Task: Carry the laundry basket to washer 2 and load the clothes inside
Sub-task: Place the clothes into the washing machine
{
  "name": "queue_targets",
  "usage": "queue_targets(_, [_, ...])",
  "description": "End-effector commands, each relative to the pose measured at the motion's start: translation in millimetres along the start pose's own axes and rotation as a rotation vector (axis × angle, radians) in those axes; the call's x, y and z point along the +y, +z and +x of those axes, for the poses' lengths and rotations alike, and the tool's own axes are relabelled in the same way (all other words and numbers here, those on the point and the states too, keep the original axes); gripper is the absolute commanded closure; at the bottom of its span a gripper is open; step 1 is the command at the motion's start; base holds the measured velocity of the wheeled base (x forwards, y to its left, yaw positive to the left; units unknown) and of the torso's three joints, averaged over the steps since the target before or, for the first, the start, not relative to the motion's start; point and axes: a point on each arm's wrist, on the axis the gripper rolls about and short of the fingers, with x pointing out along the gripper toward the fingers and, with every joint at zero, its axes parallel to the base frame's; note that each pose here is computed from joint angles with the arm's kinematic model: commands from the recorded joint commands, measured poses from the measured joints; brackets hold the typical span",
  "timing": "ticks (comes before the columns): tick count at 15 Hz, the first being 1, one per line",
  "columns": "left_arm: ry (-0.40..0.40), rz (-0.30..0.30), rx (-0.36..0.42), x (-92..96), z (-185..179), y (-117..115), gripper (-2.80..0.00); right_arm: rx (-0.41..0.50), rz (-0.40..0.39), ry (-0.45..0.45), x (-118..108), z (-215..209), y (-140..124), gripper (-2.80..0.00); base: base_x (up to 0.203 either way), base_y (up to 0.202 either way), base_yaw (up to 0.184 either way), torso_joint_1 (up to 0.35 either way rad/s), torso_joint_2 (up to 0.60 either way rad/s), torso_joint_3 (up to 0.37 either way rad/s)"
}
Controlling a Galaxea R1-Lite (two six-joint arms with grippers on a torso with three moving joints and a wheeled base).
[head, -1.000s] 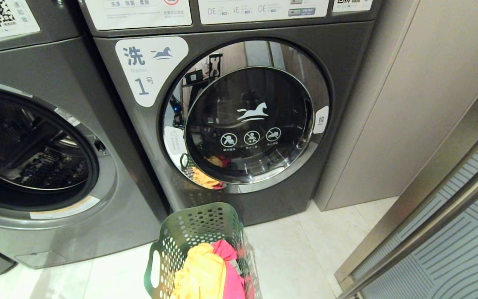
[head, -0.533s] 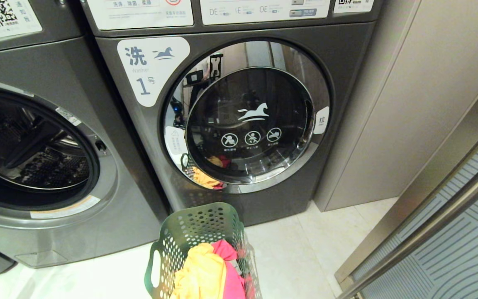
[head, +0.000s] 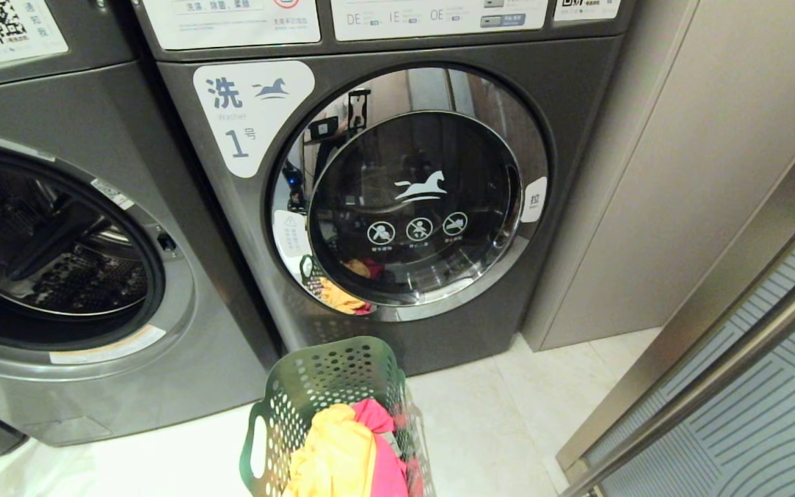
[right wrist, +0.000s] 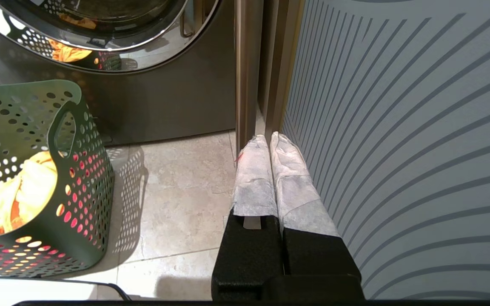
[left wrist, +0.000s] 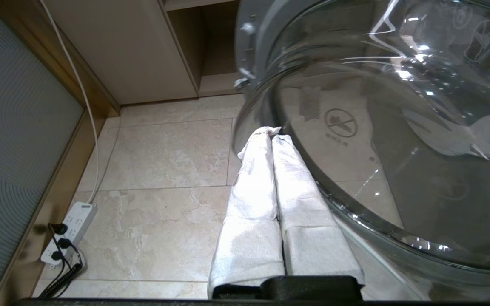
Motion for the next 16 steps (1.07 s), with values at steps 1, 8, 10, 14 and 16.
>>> queue_targets(1, [-0.008,-0.004,-0.011,-2.4,-6,4,0.0,-0.001,-0.001,0.001,0,0,0,0.0,0.0,0.0,0.0,0.0,0.0,0.0])
queue_targets(8, [-0.005,-0.004,0.007,1.3,6,-3,0.0,-0.001,-0.001,0.001,0,0,0,0.0,0.0,0.0,0.0,0.0,0.0,0.0])
queue_targets(10, [-0.025,-0.002,0.019,0.0,15,-11,0.0,-0.001,-0.001,0.001,0,0,0,0.0,0.0,0.0,0.0,0.0,0.0,0.0])
queue_targets(14, [-0.033,-0.013,-0.003,6.8,32,-17,0.0,-0.001,-0.001,0.001,0,0,0,0.0,0.0,0.0,0.0,0.0,0.0,0.0])
queue_targets(16, [-0.041,0.0,-0.017,2.3,28,-14,0.0,-0.001,-0.001,0.001,0,0,0,0.0,0.0,0.0,0.0,0.0,0.0,0.0])
